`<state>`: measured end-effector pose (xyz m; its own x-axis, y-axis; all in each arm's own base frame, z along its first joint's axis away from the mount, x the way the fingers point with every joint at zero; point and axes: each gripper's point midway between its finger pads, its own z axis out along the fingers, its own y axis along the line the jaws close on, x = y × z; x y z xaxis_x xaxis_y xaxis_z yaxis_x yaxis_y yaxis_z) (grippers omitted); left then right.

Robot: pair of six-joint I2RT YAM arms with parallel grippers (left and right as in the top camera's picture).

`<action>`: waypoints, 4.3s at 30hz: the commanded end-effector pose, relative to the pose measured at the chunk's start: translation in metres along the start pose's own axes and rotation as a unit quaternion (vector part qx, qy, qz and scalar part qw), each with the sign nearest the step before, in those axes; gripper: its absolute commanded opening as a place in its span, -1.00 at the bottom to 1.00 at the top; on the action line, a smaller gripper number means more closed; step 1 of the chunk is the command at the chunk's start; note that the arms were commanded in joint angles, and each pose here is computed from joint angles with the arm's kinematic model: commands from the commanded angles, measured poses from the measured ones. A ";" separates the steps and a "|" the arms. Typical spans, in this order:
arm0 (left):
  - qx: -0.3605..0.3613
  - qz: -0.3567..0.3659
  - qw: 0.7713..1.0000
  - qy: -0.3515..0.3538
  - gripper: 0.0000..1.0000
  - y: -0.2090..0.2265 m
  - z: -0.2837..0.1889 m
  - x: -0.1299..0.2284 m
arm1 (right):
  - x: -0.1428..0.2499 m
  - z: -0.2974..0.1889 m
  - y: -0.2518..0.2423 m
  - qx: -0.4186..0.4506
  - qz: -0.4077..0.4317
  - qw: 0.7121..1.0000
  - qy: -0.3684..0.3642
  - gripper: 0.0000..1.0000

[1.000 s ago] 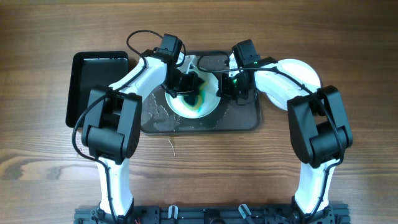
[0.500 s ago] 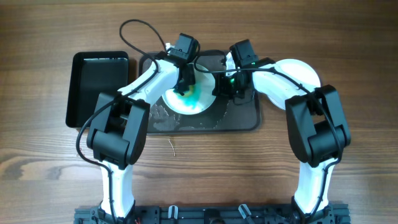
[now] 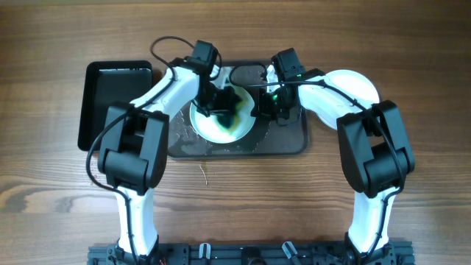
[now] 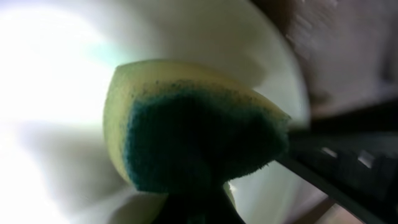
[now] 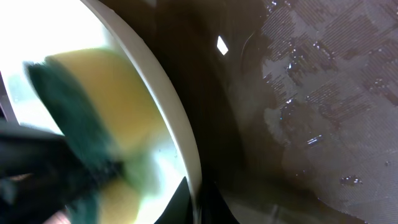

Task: Clean dirty plates on tray and stack at the side
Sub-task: 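Scrub the third plate with the sponge in the left gripper, then lift the third plate with the right gripper, move sponge aside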

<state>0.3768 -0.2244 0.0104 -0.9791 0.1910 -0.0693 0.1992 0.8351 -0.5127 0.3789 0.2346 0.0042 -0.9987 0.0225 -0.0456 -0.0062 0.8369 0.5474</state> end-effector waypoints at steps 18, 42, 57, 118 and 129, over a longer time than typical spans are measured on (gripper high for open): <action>-0.482 -0.165 0.841 -0.183 -0.92 0.153 -0.072 -0.024 | 0.002 0.000 0.014 -0.031 -0.017 0.999 0.008 -0.91; 0.097 0.100 0.988 0.066 -0.92 -0.024 0.013 0.037 | 0.001 -0.001 0.012 -0.028 -0.015 0.999 0.005 -0.91; -0.482 -0.164 0.852 -0.123 -0.92 0.154 -0.073 -0.003 | 0.000 -0.001 0.012 -0.028 -0.015 0.999 0.004 -0.91; -0.270 -0.173 0.941 -0.113 -0.92 0.100 -0.112 -0.027 | -0.017 -0.072 -0.020 0.199 -0.040 0.972 -0.117 -0.91; -0.259 -0.187 0.940 -0.118 -0.92 0.108 -0.117 -0.029 | -0.013 -0.182 0.004 0.402 -0.111 0.865 -0.279 -0.91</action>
<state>0.4232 -0.0695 0.0381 -0.9646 -0.2207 -0.1442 -0.2221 0.9750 -0.0064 0.3790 0.1661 0.1132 -0.8909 -0.0365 -0.4527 -0.0167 0.9987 -0.0477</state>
